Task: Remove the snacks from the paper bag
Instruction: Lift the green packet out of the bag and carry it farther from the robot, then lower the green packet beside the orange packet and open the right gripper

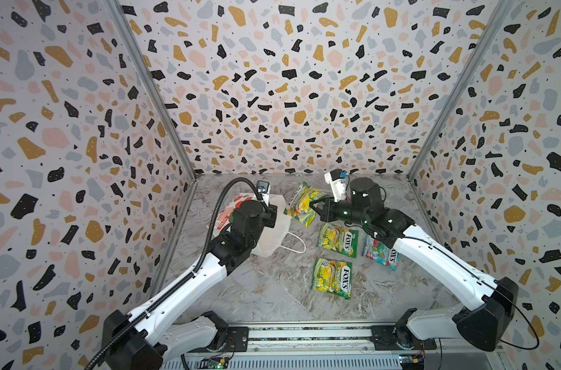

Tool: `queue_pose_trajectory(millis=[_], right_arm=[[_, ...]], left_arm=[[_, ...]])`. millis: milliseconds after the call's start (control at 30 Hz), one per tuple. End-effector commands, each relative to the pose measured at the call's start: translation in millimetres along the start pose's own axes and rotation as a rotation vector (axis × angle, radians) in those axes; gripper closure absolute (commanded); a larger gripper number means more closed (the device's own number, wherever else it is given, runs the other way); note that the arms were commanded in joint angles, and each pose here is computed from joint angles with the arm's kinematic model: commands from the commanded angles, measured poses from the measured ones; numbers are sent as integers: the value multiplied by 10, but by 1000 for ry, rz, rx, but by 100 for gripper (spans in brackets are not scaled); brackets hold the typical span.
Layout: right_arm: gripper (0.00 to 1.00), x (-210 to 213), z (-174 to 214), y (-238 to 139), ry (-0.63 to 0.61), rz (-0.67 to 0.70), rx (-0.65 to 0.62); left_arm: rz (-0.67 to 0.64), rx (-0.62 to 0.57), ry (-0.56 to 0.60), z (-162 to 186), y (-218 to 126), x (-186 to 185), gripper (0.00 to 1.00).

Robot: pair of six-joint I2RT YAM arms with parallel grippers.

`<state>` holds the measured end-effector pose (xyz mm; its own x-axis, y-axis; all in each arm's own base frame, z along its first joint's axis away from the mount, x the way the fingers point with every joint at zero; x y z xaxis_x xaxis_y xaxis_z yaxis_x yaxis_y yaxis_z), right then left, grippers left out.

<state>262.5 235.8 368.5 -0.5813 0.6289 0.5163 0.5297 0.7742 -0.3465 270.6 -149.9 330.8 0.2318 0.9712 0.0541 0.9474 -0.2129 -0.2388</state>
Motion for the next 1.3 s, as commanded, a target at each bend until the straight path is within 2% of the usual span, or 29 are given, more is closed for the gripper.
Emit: queue_pose_trajectory(millis=[0,200,500,800,1267], right_arm=[[100,-92,-184,-265,-21,35,-71],[100,-608,-242,-226,16,87,-39],[100,-1202,-302,214,48,143,20],[100,-1676,-265,917,89,70,115],[100,-2126,-267,1823,149,-108,254]], left_arm=[[-8,-37,-12,-61,-45,26,100],[-1,-45,-10,-79,-68,28,100],[10,-51,-6,-92,-92,25,100],[10,-55,-5,-98,-103,32,100],[42,-51,-16,-90,-79,-7,100]])
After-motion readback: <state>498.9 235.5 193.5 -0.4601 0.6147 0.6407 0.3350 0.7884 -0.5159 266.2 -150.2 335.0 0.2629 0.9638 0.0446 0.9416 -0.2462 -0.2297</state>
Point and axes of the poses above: each gripper's point midway between its finger pads, its own y axis out along the fingers, its own x axis along the line the jaws close on, z = x × y, the point moved 8 cm from there along -y, back along the fingers, and after that the axes turned 2 degrees about -y, right-handed, at the moved point
